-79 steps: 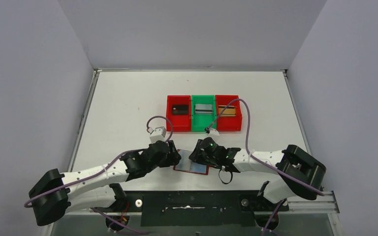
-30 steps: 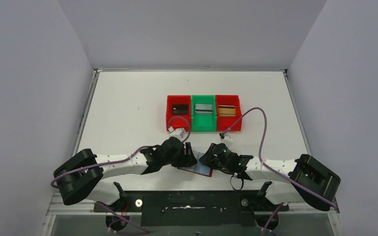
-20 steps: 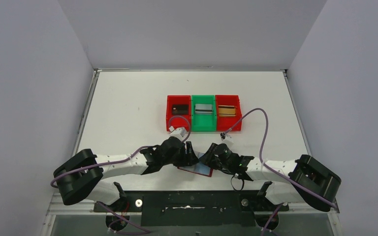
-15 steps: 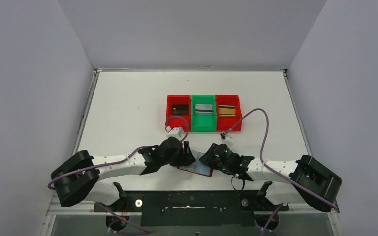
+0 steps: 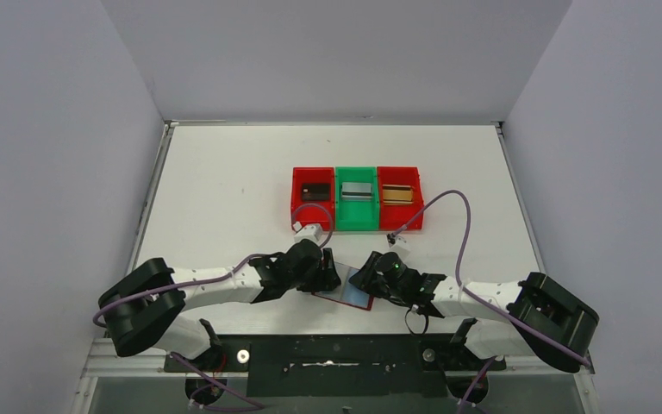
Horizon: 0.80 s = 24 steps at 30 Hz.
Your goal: Take the credit cards out of the card holder
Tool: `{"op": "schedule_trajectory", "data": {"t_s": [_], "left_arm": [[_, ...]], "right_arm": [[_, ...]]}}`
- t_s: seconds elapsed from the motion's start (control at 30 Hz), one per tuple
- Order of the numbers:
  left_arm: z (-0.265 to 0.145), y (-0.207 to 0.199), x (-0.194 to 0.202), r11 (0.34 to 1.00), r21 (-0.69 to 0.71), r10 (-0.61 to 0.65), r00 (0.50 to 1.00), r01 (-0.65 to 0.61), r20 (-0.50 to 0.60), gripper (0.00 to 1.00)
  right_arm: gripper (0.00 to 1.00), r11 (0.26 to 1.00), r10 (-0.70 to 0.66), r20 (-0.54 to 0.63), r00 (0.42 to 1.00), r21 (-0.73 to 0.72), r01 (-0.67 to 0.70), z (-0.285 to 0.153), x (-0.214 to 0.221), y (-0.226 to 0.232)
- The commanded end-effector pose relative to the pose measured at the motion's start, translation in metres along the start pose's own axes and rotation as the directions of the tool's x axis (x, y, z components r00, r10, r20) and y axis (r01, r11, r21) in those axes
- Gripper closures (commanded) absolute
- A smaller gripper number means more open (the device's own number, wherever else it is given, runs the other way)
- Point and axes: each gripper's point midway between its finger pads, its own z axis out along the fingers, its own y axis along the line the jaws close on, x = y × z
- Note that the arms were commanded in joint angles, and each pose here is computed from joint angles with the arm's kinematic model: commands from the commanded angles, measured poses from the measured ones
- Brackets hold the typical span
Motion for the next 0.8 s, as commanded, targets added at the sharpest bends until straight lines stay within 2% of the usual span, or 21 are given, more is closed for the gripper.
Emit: {"op": "schedule_trajectory", "data": {"t_s": [0.0, 0.23, 0.37, 0.77], "left_arm": [[0.001, -0.018, -0.006, 0.999, 0.034, 0.023, 1.0, -0.023, 0.009, 0.43], [-0.009, -0.033, -0.017, 0.997, 0.067, 0.036, 0.998, -0.04, 0.06, 0.44], [-0.018, -0.05, -0.024, 0.99, 0.134, 0.031, 0.996, -0.042, 0.084, 0.44], [-0.021, -0.074, -0.02, 0.962, 0.271, 0.01, 0.997, -0.029, 0.071, 0.47]], "right_arm": [[0.75, 1.0, 0.015, 0.029, 0.999, -0.01, -0.014, -0.001, -0.008, 0.004], [0.75, 1.0, 0.016, 0.019, 1.0, 0.003, -0.016, 0.002, -0.006, 0.001], [0.75, 1.0, 0.02, 0.022, 1.0, 0.003, -0.02, 0.002, -0.006, 0.001], [0.75, 0.999, 0.029, 0.041, 0.999, -0.015, -0.028, -0.002, -0.011, 0.004]]}}
